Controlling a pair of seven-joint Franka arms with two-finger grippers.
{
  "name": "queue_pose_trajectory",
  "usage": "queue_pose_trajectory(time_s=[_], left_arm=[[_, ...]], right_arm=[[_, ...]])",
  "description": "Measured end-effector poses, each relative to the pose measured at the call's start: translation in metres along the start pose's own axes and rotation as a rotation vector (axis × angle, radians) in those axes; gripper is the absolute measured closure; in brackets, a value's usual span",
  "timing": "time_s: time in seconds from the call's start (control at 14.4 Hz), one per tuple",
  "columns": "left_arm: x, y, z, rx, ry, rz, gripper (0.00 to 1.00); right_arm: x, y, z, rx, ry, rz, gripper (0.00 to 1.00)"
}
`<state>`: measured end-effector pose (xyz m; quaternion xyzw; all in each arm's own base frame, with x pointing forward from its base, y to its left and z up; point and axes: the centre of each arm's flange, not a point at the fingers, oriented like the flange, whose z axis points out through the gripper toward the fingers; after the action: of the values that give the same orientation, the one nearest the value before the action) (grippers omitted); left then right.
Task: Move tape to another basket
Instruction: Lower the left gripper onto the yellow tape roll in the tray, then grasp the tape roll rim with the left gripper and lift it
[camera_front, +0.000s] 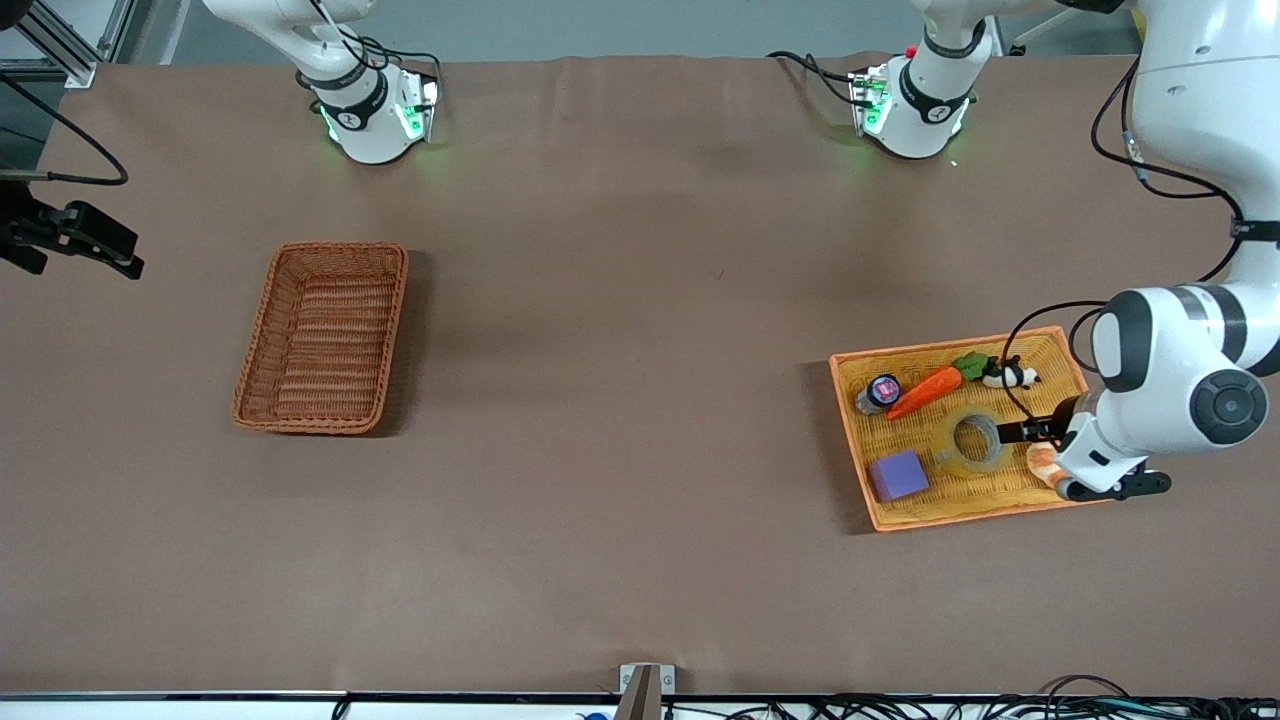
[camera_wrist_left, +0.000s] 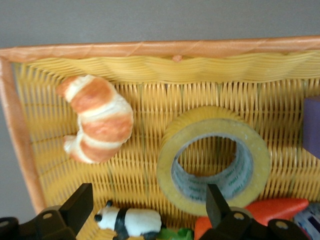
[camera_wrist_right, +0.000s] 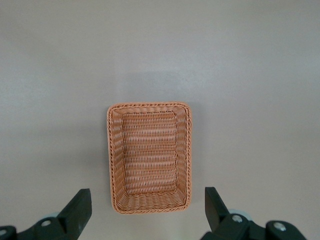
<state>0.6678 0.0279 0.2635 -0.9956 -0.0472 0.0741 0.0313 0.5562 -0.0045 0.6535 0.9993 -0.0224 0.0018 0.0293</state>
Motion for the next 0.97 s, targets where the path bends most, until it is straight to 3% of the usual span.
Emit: queue_pose_trajectory(time_s=[0.35,0.76,0.97], left_arm=[[0.002,0.010,0.038,-0.008,0.015,0.015,0.02],[-0.008,0.011,0.066,-0.012,0.012,0.016,0.12],[-0.009,0.011,0.070,-0.015,0.031,0.015,0.41]], right_arm=[[0.000,-0.003,0.000,0.000,0.000,-0.005,0.00],[0.000,-0.004,0.000,0.000,0.000,-0.007,0.00],[0.000,-0.005,0.000,0.000,0.000,-0.009,0.00]])
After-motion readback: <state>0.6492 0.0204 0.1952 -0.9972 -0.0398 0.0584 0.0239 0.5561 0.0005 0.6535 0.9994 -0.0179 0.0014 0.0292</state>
